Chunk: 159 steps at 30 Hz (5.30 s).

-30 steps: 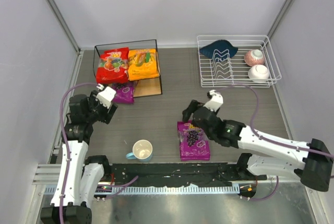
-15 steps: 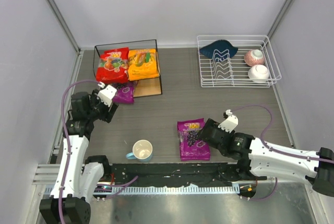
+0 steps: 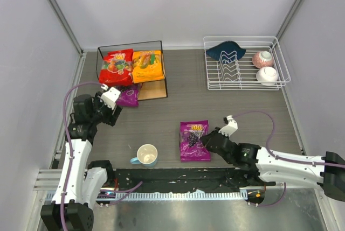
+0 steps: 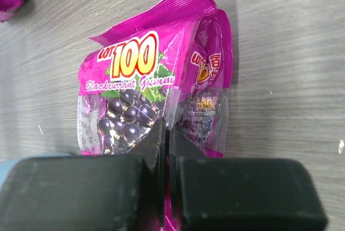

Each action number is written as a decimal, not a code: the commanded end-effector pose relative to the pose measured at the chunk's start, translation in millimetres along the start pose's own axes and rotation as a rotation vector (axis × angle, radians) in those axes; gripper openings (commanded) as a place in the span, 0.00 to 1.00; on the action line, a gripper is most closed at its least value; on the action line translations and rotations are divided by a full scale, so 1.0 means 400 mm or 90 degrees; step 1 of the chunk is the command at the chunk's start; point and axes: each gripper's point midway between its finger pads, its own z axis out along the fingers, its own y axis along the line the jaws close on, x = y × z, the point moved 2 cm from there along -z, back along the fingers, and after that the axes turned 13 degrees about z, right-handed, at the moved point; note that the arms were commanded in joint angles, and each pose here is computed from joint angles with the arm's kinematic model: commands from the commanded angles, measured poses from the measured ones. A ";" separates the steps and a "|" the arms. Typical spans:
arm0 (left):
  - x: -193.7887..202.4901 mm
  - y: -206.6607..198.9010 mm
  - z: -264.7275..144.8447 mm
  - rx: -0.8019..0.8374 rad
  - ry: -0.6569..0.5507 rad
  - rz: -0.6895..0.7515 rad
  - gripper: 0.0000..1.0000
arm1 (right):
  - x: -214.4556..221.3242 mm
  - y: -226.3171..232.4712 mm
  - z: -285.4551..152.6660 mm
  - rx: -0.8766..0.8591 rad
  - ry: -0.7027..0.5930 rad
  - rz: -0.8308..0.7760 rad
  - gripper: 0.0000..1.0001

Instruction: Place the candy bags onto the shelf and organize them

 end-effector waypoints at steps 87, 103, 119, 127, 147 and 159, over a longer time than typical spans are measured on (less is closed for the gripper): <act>-0.006 0.060 0.018 -0.050 0.003 0.048 0.69 | -0.149 0.662 0.459 -0.411 -0.203 -0.211 0.01; -0.005 0.063 0.020 -0.052 0.005 0.049 0.68 | -0.188 0.667 0.491 -0.400 -0.267 -0.104 0.01; -0.006 0.056 0.022 -0.045 0.000 0.043 0.69 | -0.158 0.594 0.395 -0.410 -0.204 -0.122 0.65; -0.004 0.055 0.020 -0.044 0.003 0.041 0.69 | -0.099 0.521 0.399 -0.382 -0.126 -0.168 0.66; -0.011 0.058 0.008 -0.049 0.003 0.046 0.69 | -0.039 0.409 0.468 -0.305 -0.064 -0.206 0.73; -0.009 0.057 0.007 -0.049 0.006 0.048 0.69 | -0.020 0.401 0.496 -0.309 -0.041 -0.196 0.68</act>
